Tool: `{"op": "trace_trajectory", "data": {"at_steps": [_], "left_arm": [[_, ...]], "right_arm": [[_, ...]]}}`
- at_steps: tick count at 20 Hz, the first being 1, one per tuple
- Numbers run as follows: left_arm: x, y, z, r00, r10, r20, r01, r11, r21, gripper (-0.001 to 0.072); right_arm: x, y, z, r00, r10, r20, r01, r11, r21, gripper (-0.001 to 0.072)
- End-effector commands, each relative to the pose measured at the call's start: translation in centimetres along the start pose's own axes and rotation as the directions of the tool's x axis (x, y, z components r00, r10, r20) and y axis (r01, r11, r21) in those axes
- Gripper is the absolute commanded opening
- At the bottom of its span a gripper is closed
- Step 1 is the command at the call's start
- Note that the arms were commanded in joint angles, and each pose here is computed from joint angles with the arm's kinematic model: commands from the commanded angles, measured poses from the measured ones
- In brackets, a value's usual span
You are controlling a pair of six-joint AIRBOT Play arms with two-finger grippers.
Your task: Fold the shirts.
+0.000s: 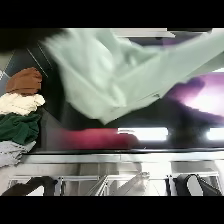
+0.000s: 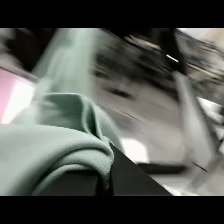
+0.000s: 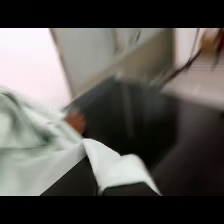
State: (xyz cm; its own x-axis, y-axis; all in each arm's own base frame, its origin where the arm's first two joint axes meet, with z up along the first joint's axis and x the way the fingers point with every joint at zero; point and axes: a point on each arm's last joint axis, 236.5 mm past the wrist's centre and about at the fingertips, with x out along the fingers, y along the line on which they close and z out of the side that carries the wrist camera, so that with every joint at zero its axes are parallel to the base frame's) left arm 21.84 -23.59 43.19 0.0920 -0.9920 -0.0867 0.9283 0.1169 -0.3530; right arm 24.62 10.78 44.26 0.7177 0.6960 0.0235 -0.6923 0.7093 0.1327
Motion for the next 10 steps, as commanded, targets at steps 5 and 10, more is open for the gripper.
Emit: {"op": "trace_trajectory", "data": {"at_steps": [5, 10], "left_arm": [[-12.7, 11.0, -1.3, 0.701, 0.661, 0.267, -0.614, 0.750, -0.246, 0.0025], [-7.9, 27.7, -19.1, 0.782, 0.622, -0.036, -0.511, 0.608, -0.608, 0.0197]], "right_arm": [[1.5, -4.7, 4.0, 0.985, -0.091, 0.145, 0.095, 0.995, -0.022, 0.0020], [18.1, -14.1, -18.6, 0.944, 0.084, -0.320, 0.026, 0.945, 0.326, 0.0021]]}}
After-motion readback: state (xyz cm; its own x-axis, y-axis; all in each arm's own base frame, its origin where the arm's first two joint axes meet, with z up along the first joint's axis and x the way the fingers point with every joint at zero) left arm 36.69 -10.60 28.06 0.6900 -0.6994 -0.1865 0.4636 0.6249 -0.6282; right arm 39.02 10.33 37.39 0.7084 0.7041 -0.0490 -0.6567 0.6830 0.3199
